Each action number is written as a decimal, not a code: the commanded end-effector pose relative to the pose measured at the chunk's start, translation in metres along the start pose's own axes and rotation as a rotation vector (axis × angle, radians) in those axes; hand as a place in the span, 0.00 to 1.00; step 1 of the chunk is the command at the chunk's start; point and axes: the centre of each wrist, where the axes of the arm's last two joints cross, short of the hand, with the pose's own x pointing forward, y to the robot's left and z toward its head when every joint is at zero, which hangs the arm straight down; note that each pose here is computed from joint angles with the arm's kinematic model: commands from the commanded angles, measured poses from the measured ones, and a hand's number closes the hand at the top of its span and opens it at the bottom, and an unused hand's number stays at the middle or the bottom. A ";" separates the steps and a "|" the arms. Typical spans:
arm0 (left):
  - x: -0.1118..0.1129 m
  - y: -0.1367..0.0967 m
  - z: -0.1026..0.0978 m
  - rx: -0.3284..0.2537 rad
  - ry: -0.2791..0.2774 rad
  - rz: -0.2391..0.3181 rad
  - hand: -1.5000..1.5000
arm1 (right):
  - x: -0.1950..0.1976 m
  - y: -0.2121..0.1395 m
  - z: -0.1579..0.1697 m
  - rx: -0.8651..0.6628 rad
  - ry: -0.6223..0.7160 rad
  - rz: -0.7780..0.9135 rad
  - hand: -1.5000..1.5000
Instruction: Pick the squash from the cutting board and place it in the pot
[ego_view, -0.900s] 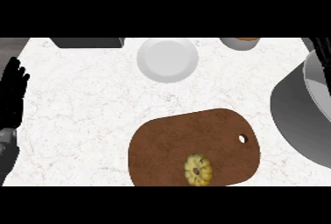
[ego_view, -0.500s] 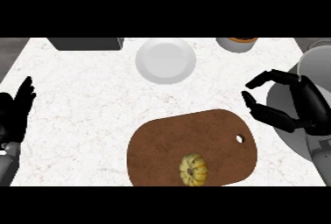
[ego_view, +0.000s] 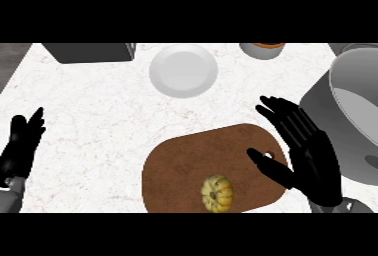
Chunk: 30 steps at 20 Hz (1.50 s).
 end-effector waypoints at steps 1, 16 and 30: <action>-0.007 0.000 0.006 0.002 0.026 0.009 0.50 | 0.029 0.019 0.033 0.046 0.022 0.118 0.00; 0.005 0.002 0.007 0.002 0.023 0.004 0.50 | 0.130 0.057 0.086 0.517 0.469 0.623 0.00; 0.019 -0.016 0.010 -0.050 -0.009 -0.011 0.50 | 0.187 0.058 0.076 0.549 0.683 0.759 0.00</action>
